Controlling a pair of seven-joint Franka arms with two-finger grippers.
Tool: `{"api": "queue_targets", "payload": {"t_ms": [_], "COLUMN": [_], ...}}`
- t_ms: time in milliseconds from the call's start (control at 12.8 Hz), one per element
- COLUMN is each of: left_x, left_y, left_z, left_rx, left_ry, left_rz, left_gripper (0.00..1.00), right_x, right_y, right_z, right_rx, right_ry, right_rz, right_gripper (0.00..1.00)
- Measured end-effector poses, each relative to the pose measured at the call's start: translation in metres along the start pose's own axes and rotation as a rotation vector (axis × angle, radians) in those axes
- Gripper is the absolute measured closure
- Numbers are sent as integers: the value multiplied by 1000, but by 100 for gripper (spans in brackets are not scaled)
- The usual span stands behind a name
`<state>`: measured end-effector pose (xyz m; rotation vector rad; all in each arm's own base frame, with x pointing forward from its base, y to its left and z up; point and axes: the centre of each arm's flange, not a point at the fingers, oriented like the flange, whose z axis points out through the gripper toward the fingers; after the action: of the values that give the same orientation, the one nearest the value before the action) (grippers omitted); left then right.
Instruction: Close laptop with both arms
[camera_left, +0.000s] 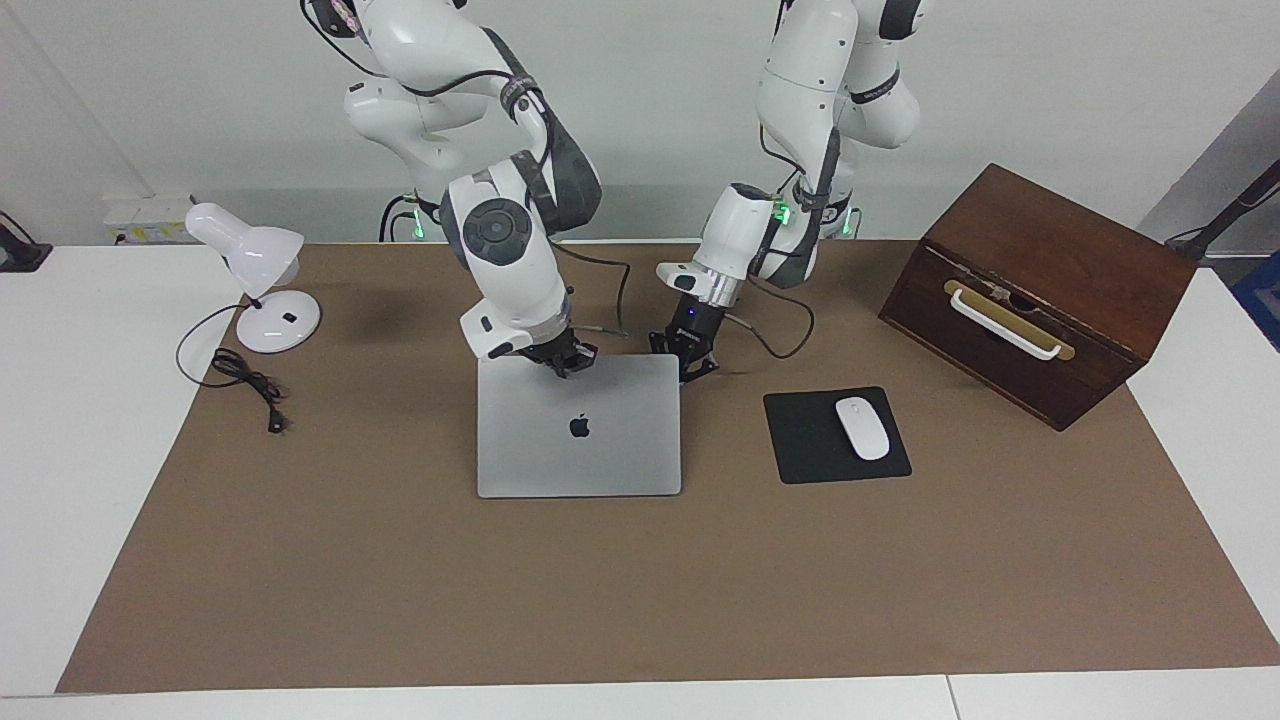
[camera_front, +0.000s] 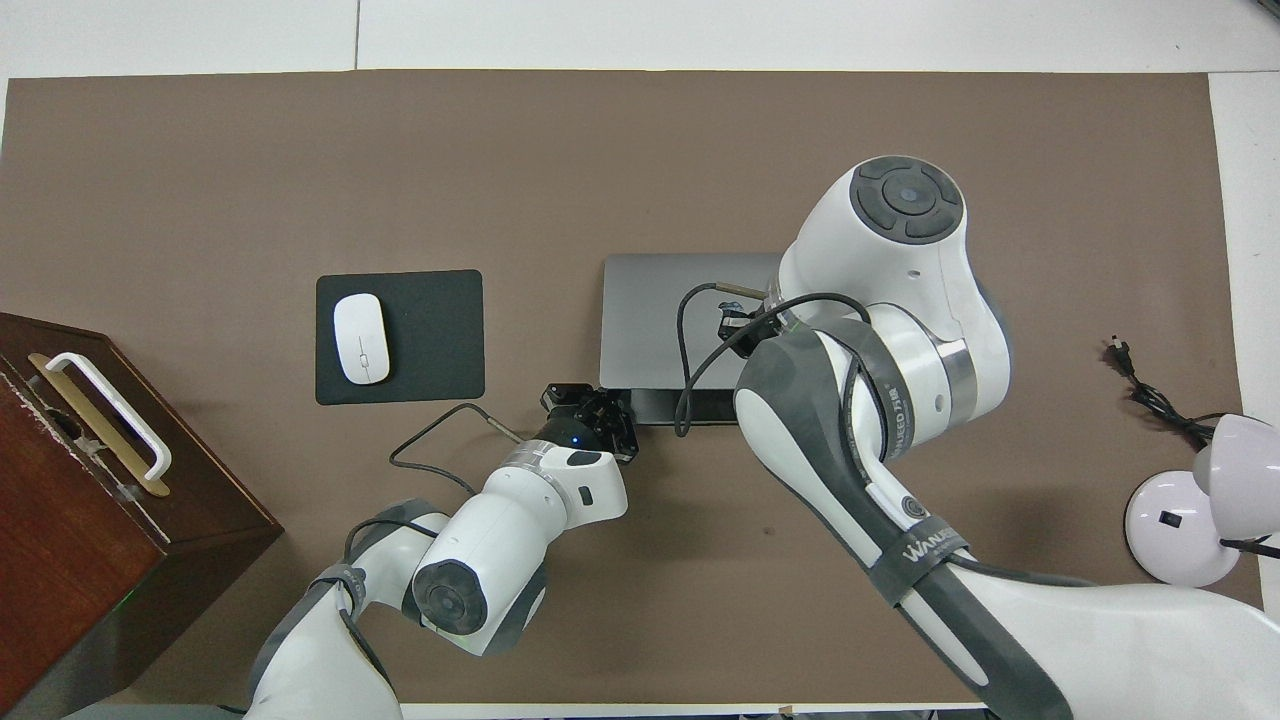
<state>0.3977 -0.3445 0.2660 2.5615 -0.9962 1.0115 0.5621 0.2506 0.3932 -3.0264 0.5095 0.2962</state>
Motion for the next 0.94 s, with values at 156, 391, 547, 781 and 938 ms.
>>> {"api": "queue_targets", "payload": {"t_ms": [156, 391, 547, 781, 938], "left_x": [0, 0, 0, 0, 0], "left_y": [0, 0, 0, 0, 0], "left_z": [0, 0, 0, 0, 0], "left_rx": [0, 0, 0, 0, 0], "left_ry": [0, 0, 0, 0, 0], "left_rz": [0, 0, 0, 0, 0], "left_gripper": [99, 99, 99, 99, 99], "right_x": [-3, -7, -7, -8, -8], "right_y": [6, 9, 11, 13, 13], "right_z": [8, 12, 20, 25, 26], "right_rx": [-5, -4, -1, -7, -8], "right_ry": [-2, 2, 8, 2, 1], "right_rz": [5, 6, 8, 10, 10], "right_gripper": [99, 99, 99, 99, 99]}}
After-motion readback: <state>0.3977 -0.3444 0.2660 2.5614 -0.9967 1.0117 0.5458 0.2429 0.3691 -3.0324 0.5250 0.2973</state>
